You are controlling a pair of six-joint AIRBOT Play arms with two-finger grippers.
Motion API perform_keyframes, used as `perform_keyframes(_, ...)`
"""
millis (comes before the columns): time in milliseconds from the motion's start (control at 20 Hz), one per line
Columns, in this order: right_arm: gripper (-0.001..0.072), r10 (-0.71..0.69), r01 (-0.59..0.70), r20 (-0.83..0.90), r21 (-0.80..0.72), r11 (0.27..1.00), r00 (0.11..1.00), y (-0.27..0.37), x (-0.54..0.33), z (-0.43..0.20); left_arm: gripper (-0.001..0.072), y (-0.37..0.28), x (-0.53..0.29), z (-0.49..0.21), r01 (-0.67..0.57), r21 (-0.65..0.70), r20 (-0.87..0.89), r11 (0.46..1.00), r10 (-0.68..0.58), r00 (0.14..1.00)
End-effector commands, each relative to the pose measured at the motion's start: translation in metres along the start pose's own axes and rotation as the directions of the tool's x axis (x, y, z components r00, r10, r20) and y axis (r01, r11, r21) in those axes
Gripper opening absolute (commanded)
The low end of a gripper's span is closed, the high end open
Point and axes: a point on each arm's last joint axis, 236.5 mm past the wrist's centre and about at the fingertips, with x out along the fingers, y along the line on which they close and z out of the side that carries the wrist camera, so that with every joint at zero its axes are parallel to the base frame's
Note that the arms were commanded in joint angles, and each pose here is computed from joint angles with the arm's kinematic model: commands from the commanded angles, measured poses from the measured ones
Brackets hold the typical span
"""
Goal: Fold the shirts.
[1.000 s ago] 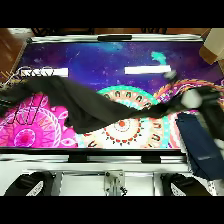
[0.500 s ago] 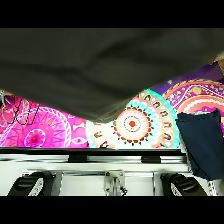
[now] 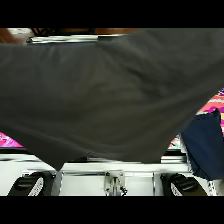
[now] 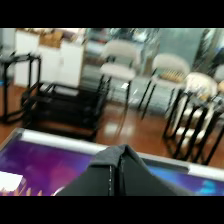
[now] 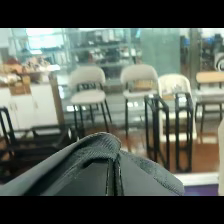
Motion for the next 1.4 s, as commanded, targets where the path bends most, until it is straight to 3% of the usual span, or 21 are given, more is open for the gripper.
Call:
perform_keyframes(0, 0.0076, -0.004, 0.002, -0.093, -0.023, 1.0, 0.996, 0.011, 0.055, -0.038, 0.0041, 0.028, 0.028, -0.073, -0.099, 0.053, -0.23, 0.994, 0.109, 0.967)
perform_keyframes(200, 0.0076, 0.06, -0.054, -0.086, 0.072, 0.996, 0.994, 0.049, 0.167, -0.095, 0.0041, 0.039, 0.07, -0.194, -0.118, 0.043, -0.508, 0.992, 0.124, 0.853)
perform_keyframes(350, 0.0076, 0.154, -0.147, -0.009, 0.26, 0.954, 0.988, 0.086, 0.242, -0.145, 0.0041, 0.016, 0.084, -0.286, -0.07, -0.075, -0.702, 0.995, -0.003, 0.712)
perform_keyframes(450, 0.0076, 0.182, -0.101, -0.115, 0.503, 0.858, 0.977, 0.099, 0.276, -0.215, 0.0041, -0.012, 0.084, -0.334, -0.024, -0.191, -0.786, 0.981, -0.138, 0.602)
perform_keyframes(550, 0.0076, 0.18, 0.052, -0.354, 0.556, 0.83, 0.918, 0.103, 0.288, -0.311, 0.0041, -0.029, 0.081, -0.37, 0.014, -0.252, -0.83, 0.968, -0.223, 0.511)
perform_keyframes(600, 0.0076, 0.162, 0.128, -0.491, 0.506, 0.853, 0.856, 0.1, 0.283, -0.36, 0.0041, -0.028, 0.081, -0.387, 0.0, -0.255, -0.852, 0.967, -0.225, 0.473)
perform_keyframes(700, 0.0076, 0.099, 0.242, -0.755, 0.328, 0.913, 0.649, 0.087, 0.25, -0.456, 0.0041, -0.022, 0.081, -0.42, -0.029, -0.247, -0.885, 0.969, -0.214, 0.413)
perform_keyframes(800, 0.0103, 0.045, 0.26, -0.893, 0.178, 0.949, 0.447, 0.076, 0.212, -0.515, 0.0042, -0.017, 0.08, -0.447, -0.054, -0.24, -0.908, 0.969, -0.204, 0.365)
perform_keyframes(850, 0.0192, 0.029, 0.24, -0.924, 0.129, 0.962, 0.382, 0.072, 0.199, -0.528, 0.0041, -0.015, 0.082, -0.455, -0.061, -0.236, -0.915, 0.97, -0.2, 0.351)
perform_keyframes(900, 0.0482, 0.017, 0.204, -0.942, 0.09, 0.975, 0.335, 0.069, 0.188, -0.532, 0.0042, -0.014, 0.085, -0.458, -0.042, -0.226, -0.916, 0.973, -0.198, 0.349)
perform_keyframes(950, 0.0606, 0.009, 0.152, -0.954, 0.057, 0.987, 0.299, 0.067, 0.177, -0.529, 0.0041, -0.013, 0.089, -0.458, -0.015, -0.215, -0.91, 0.976, -0.195, 0.365)
perform_keyframes(1150, 0.0606, -0.014, -0.066, -0.991, -0.022, 0.998, 0.133, 0.059, 0.113, -0.482, 0.0041, -0.01, 0.106, -0.449, 0.015, -0.199, -0.88, 0.98, -0.185, 0.438)
perform_keyframes(1250, 0.0606, 0.026, -0.141, -0.999, 0.029, 0.99, -0.024, 0.064, 0.057, -0.472, 0.0042, -0.01, 0.106, -0.449, 0.043, -0.185, -0.88, 0.982, -0.185, 0.437)
perform_keyframes(1350, 0.0606, 0.086, -0.116, -0.979, 0.108, 0.987, -0.183, 0.07, -0.014, -0.48, 0.0042, -0.01, 0.104, -0.45, 0.068, -0.173, -0.884, 0.983, -0.185, 0.429)
